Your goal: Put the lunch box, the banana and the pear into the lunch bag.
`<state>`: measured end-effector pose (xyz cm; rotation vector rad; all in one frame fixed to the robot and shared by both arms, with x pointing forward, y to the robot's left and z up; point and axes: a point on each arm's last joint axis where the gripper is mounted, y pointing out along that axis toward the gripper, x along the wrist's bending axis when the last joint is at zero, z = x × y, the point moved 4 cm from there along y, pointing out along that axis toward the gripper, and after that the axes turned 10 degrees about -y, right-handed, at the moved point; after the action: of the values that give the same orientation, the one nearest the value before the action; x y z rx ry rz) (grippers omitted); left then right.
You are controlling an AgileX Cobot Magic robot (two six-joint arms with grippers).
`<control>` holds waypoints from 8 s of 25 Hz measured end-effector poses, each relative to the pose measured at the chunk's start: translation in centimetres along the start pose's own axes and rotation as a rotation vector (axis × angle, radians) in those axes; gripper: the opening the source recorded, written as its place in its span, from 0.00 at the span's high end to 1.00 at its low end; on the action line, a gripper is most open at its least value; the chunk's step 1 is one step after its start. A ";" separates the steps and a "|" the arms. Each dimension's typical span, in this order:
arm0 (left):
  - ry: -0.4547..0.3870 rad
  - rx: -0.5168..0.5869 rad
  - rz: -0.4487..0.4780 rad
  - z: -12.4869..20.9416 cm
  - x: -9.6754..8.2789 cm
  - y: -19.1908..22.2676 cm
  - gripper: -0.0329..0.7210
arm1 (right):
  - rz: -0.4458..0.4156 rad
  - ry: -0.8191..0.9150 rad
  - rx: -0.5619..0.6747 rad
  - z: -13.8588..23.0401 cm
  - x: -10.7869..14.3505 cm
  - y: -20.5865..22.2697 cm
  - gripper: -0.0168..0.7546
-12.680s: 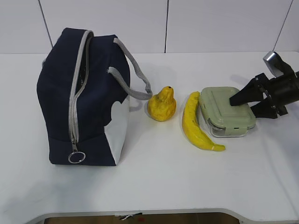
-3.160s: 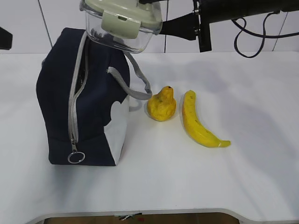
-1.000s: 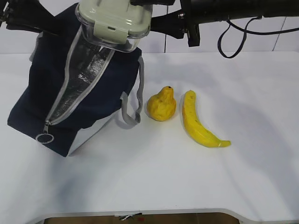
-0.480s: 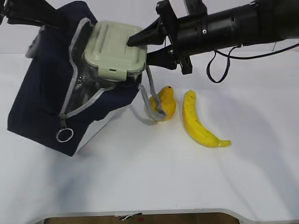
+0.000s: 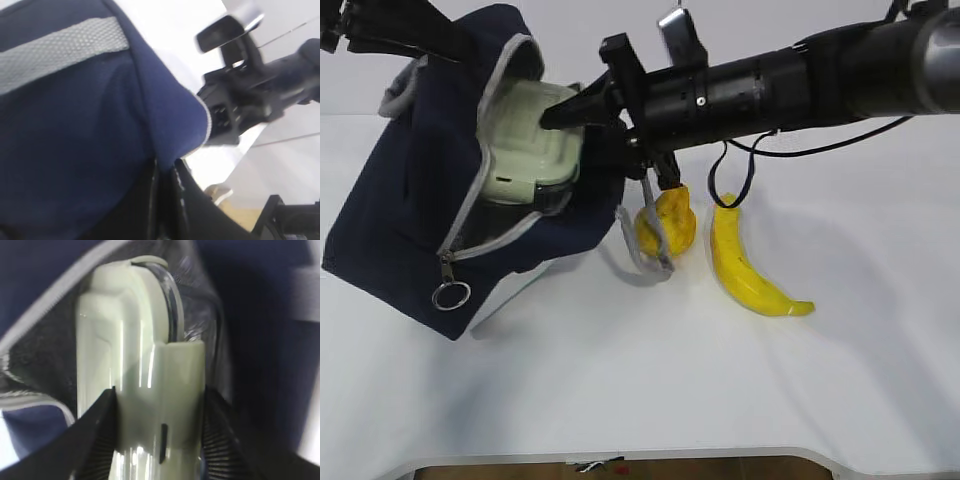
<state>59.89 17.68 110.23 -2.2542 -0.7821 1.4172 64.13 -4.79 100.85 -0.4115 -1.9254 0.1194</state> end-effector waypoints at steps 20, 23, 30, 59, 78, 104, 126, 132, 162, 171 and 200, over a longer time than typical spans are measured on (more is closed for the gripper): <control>-0.004 0.051 0.007 0.3 0.3 2.1 0.94 | 0.042 0.018 -0.079 -1.5 -3.9 4.9 0.48; -0.007 0.054 -0.003 0.3 0.6 2.4 0.94 | 0.057 0.041 -0.065 -1.1 -5.4 5.5 0.48; -0.010 0.044 -0.013 0.1 1.0 2.6 0.94 | 0.069 0.075 -0.028 -0.1 -7.7 6.4 0.48; -0.046 0.081 -0.015 0.2 2.5 4.0 0.94 | 0.110 0.035 0.091 1.2 -8.5 6.2 0.39; -0.048 0.102 -0.006 0.4 2.4 4.0 0.94 | 0.019 -0.122 0.281 -1.2 -5.4 2.5 0.39; -0.051 0.101 -0.009 0.4 2.5 3.9 0.95 | 1.005 -0.391 0.393 -2.6 -1.0 -9.4 0.40; -0.051 0.101 -0.009 0.4 2.5 3.9 0.95 | 1.084 -0.296 0.528 -1.0 -7.5 -6.6 0.40; -0.051 0.101 -0.009 0.4 2.5 3.9 0.95 | 1.088 -0.280 0.553 -0.7 -8.8 -6.1 0.40; -0.056 0.101 -0.009 0.4 2.5 3.9 0.95 | 1.097 -0.186 0.635 1.2 -13.8 -4.1 0.45; -0.058 0.101 -0.009 0.4 2.5 3.9 0.95 | 1.092 -0.198 0.614 0.7 -13.4 -4.0 0.61; -0.105 0.005 0.051 -0.9 1.8 3.9 0.95 | 0.389 -0.403 0.413 -0.2 5.5 -1.4 0.61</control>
<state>62.31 15.71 107.10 -2.2260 -0.7579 1.5697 62.20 -4.21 106.17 -0.5022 -2.1183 0.8969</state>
